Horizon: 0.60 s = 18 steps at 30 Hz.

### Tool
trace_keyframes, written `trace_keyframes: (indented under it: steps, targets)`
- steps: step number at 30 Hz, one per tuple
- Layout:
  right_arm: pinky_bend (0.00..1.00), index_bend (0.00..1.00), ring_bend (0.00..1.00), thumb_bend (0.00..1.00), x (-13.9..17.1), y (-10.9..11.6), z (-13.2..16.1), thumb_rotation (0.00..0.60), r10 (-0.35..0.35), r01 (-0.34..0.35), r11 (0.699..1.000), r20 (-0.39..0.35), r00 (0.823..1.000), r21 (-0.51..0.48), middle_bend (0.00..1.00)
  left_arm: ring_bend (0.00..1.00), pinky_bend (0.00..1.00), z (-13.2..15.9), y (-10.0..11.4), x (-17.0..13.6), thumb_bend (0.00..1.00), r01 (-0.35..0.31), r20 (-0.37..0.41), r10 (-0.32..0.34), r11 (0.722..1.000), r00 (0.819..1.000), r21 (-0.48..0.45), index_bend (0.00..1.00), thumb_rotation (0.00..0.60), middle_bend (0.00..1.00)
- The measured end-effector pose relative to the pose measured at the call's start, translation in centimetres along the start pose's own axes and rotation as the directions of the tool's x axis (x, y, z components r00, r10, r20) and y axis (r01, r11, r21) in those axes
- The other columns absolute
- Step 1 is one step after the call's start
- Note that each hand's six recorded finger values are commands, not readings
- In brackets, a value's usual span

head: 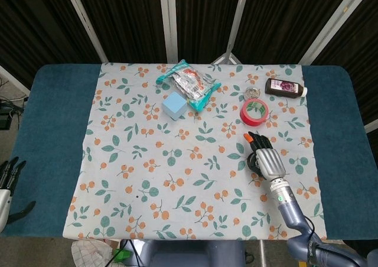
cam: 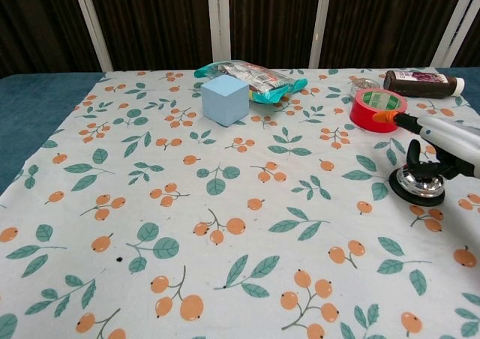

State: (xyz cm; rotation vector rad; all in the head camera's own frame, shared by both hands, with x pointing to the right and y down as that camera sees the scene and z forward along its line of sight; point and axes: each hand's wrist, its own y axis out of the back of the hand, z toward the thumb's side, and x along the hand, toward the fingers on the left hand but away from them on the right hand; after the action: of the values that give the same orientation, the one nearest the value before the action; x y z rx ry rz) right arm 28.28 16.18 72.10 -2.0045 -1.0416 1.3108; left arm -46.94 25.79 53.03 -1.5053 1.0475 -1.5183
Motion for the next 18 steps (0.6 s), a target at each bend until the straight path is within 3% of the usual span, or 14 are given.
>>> trace_keyframes:
  steps: [18]
  targets:
    - [0.00,0.02,0.00,1.00,-2.2,-4.3,0.3,0.600,0.072,-0.072,0.997,-0.015,0.997,0.009,0.00,0.00,0.09,-0.1,-0.2,0.5,0.29,0.006,-0.017,-0.006,1.000,1.000,0.009,0.07,0.600,0.00]
